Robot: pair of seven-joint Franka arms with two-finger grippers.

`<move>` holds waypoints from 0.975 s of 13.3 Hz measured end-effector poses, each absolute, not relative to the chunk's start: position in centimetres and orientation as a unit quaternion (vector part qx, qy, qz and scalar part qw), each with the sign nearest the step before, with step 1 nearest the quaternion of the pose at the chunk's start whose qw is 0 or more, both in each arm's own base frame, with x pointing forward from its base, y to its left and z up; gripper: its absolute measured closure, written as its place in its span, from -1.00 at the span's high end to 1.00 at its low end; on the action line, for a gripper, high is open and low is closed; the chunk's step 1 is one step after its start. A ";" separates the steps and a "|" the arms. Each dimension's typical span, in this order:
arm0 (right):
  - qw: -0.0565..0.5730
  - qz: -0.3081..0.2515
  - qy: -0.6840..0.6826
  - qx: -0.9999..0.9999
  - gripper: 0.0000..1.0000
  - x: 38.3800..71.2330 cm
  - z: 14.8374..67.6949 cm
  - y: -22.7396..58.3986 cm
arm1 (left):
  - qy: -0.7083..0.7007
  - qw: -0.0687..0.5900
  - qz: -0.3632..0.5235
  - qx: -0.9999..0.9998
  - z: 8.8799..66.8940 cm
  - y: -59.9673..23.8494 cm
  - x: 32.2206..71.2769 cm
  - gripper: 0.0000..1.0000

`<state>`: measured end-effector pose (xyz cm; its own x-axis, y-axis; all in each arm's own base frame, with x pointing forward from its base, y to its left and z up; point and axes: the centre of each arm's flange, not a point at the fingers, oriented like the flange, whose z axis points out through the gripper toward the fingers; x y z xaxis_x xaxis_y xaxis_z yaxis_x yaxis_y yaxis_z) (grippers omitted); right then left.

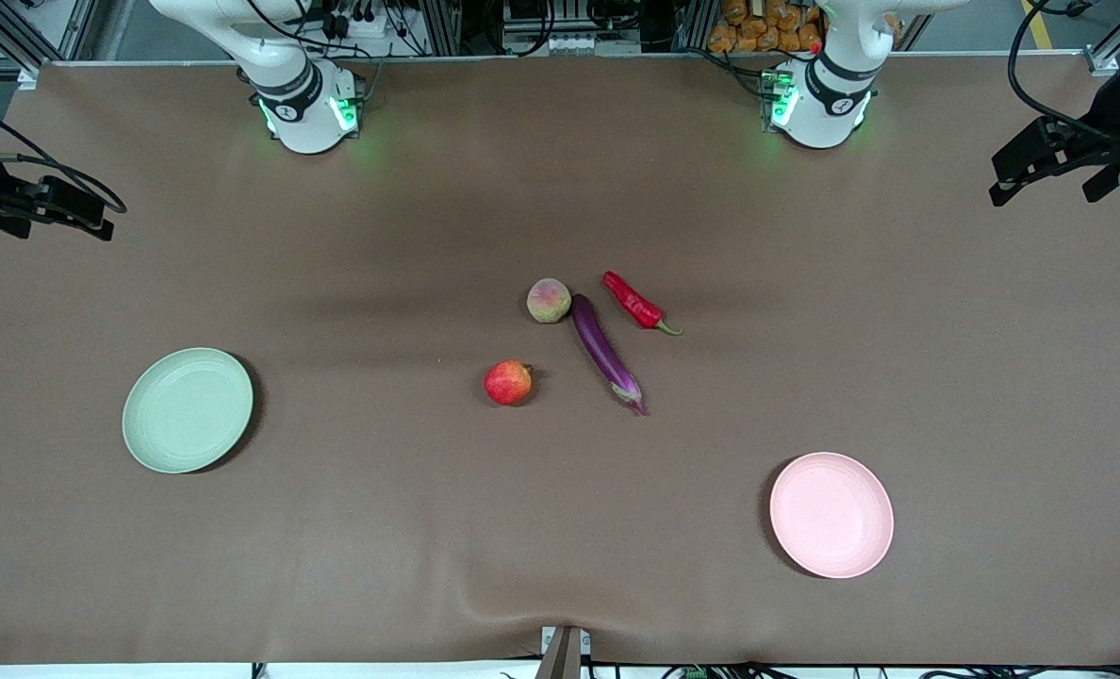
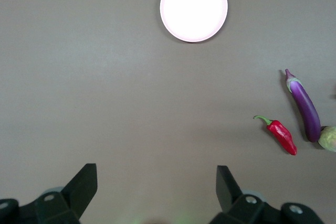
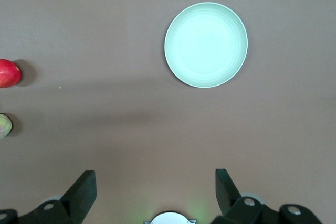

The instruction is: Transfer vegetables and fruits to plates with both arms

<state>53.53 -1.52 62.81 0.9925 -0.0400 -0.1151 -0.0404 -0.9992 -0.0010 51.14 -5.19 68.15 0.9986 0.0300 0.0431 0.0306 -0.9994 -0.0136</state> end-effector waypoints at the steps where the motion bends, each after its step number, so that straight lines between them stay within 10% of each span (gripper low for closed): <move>1: 0.005 0.060 0.019 -0.998 1.00 53.5 62.8 -1.5 | -0.015 0.007 -0.021 -1.000 68.1 -5.2 51.1 1.00; 13: 0.012 0.060 0.017 -0.998 1.00 53.4 63.1 -1.3 | -0.028 0.012 0.022 -0.999 65.2 -5.8 52.0 1.00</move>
<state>53.40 -1.28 63.05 0.9921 -0.0316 -0.1211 -0.0346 -0.9991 -0.0226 51.96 -5.80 65.19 0.9975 0.0561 -0.0433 0.0550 -0.9982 -0.0251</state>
